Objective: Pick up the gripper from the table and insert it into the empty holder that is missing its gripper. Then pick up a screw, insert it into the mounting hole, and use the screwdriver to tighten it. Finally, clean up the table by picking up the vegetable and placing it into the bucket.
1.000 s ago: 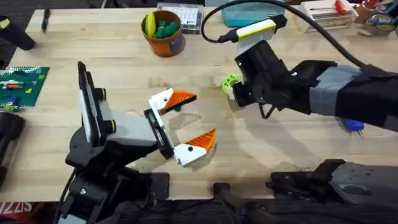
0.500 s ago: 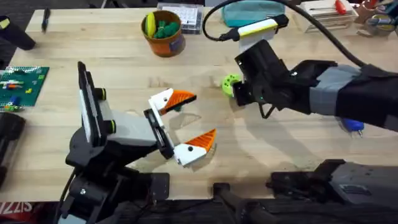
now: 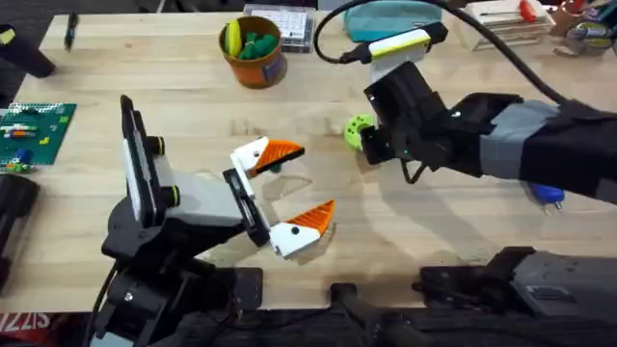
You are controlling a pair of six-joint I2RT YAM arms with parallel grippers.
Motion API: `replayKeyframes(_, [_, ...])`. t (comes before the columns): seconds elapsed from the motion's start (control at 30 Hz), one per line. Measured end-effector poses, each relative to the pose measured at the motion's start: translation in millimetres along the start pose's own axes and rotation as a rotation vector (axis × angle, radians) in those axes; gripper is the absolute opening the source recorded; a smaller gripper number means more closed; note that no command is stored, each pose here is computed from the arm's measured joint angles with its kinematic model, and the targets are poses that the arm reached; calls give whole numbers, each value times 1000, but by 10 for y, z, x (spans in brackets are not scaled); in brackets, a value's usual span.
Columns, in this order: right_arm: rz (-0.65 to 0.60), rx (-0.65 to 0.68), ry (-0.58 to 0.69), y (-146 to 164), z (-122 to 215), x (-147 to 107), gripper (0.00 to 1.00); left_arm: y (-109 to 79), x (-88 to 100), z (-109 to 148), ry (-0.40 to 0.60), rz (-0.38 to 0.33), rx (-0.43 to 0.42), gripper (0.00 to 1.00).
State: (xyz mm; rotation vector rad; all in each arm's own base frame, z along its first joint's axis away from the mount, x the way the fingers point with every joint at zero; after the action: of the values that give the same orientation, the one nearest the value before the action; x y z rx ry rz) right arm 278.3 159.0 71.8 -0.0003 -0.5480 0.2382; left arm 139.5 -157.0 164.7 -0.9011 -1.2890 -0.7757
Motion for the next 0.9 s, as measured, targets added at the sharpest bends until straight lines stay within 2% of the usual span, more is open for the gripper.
replayKeyframes(0.6, [0, 0, 1, -1, 0, -2, 26, 1, 0, 0, 0, 0, 0, 986])
replayKeyframes(0.73, [3, 1, 7, 0, -1, -14, 204, 0, 1, 0, 0, 0, 0, 988])
replayKeyframes(0.8, [-2, 0, 6, -5, -1, -10, 345, 1, 0, 0, 0, 0, 0, 988])
replayKeyframes(0.83, [-1, -3, 6, -12, -3, -10, 452, 0, 1, 0, 0, 0, 0, 987])
replayKeyframes(0.9, [-2, -4, 4, -16, -2, -6, 557, 0, 0, 0, 0, 0, 0, 987])
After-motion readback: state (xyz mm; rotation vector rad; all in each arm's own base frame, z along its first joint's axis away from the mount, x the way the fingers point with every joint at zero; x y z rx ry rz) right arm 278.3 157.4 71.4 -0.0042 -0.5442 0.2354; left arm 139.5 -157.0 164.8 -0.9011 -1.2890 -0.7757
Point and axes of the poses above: each hand's point on the last joint's axis, 136 mm out from that joint toward the fingers, its own z axis back along the fingers, its own y axis along the line the jaws close on, x = y × z, the point moved 2 cm from there along z, back along the fingers, and after that the axes turned 1 degree about -z, right-handed, at the moved point
